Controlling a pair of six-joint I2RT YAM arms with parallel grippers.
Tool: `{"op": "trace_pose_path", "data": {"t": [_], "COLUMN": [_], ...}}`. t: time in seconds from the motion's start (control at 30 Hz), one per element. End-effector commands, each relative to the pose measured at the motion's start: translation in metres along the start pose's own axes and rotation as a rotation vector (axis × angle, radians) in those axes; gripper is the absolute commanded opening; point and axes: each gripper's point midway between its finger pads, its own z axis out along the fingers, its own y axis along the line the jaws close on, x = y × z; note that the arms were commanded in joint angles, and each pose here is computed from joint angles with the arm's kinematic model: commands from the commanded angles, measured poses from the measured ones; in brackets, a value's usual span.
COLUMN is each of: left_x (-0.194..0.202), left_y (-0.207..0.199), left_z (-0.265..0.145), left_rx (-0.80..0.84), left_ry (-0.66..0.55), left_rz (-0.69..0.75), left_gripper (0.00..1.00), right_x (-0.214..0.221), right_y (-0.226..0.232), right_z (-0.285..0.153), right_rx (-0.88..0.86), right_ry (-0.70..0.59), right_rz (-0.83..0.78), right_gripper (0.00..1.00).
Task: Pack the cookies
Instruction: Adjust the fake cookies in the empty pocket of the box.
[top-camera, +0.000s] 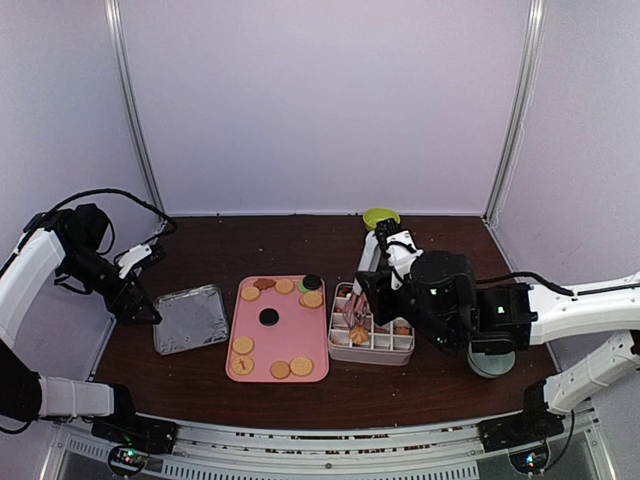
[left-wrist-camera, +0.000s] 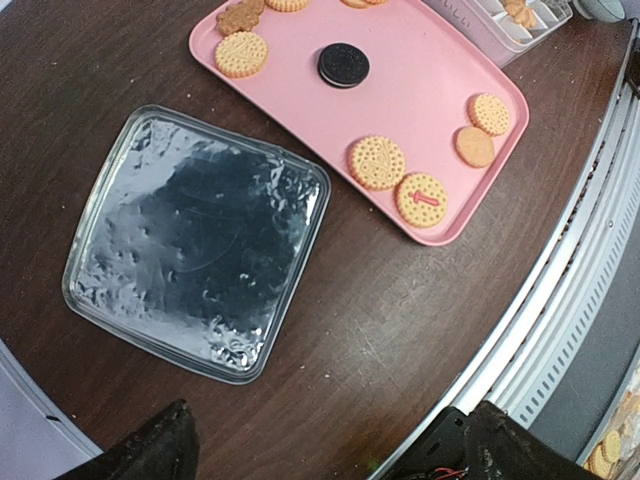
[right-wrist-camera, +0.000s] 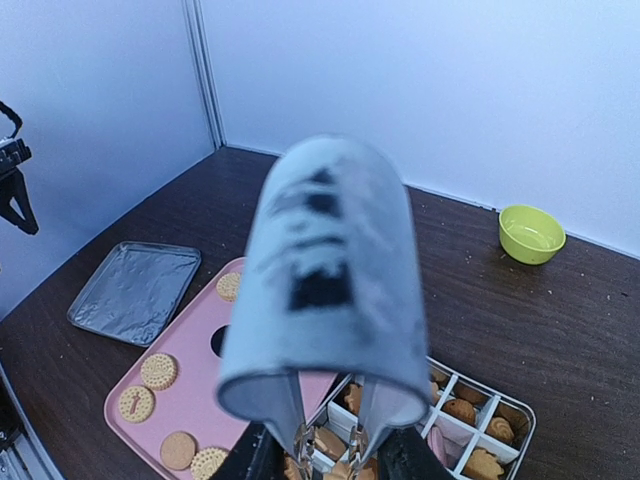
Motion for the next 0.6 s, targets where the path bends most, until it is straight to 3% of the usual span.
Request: {"op": "trace_pose_path", "data": {"t": [0.0,0.3,0.57], "left_x": [-0.004,-0.002,-0.002], "left_y": [0.0,0.0,0.001], "left_z": [-0.007,-0.006,-0.005], "left_rx": [-0.021,-0.024,-0.021], "left_ry": [-0.021,-0.016,-0.017], "left_rz": [0.015,0.02,0.02], "left_gripper": [0.96,0.95,0.95], "right_x": [-0.018,0.0,0.021], "right_y": [0.007,0.011,-0.001], "right_z": [0.017,0.052,0.043], "right_rx": [0.005,0.03,0.027], "right_ry": [-0.028,0.024,0.053], "right_rz": [0.002,-0.056,-0.025], "right_gripper": [0.32,0.3,0.28]}}
